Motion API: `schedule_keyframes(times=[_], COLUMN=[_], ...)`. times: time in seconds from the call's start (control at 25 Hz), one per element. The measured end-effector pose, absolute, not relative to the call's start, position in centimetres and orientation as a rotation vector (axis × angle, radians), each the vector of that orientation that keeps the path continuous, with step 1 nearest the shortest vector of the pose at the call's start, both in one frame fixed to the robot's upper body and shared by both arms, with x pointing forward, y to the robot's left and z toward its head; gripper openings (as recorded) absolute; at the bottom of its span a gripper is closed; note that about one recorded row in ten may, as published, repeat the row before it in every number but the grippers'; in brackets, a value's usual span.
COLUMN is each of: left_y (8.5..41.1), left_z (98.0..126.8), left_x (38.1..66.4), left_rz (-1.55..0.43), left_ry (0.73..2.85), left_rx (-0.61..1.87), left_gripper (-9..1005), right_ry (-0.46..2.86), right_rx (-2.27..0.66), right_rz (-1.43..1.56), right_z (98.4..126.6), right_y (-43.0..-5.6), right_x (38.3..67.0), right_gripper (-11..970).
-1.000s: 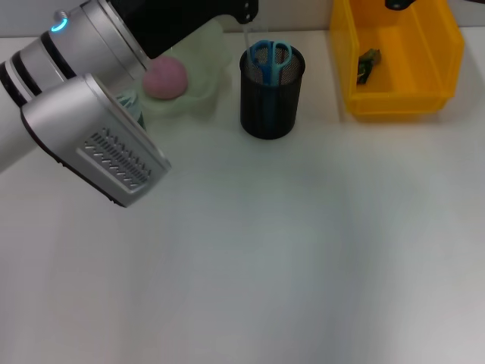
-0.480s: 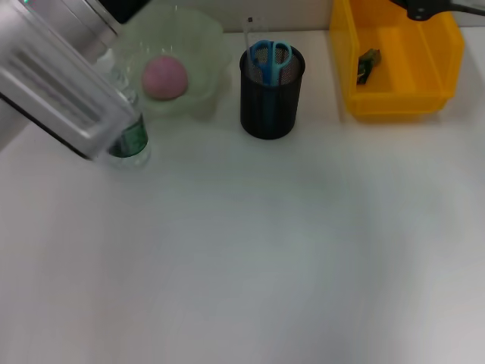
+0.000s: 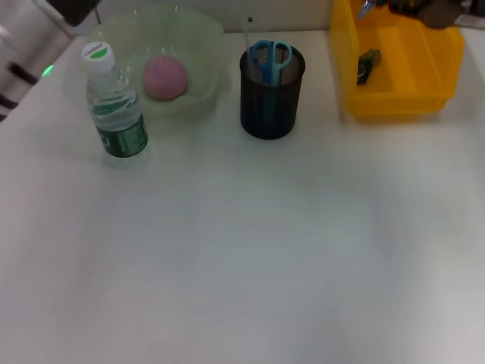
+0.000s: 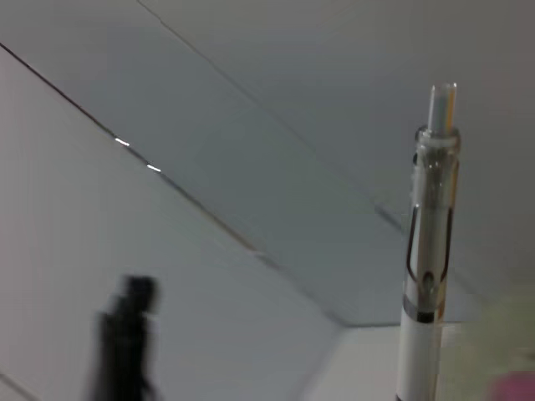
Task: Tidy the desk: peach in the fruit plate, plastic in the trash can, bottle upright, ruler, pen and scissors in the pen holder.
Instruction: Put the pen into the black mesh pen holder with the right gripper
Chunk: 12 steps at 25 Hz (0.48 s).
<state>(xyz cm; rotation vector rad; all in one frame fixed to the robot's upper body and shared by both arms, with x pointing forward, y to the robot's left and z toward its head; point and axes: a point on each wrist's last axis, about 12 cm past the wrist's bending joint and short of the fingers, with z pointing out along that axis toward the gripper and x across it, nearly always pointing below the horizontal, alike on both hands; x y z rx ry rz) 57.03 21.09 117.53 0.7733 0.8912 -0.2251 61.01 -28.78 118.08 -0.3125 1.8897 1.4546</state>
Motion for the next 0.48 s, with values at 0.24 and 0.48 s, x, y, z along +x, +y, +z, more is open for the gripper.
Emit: schedule_keyframes(times=[0.24, 0.48], left_y=[23.1, 24.3], left_z=[116.4, 115.9], left_x=[56.8, 57.2], left_rz=[-0.407, -0.536], left_ry=[1.046, 1.19], left_rx=[0.638, 0.642], left_gripper=[40, 41], right_ry=[1.953, 1.916], right_rx=[-0.413, -0.555], right_rz=[1.186, 0.997], right_z=[116.4, 115.0], right_y=[-27.5, -25.0], right_x=[62.1, 62.8], right_gripper=[110, 110])
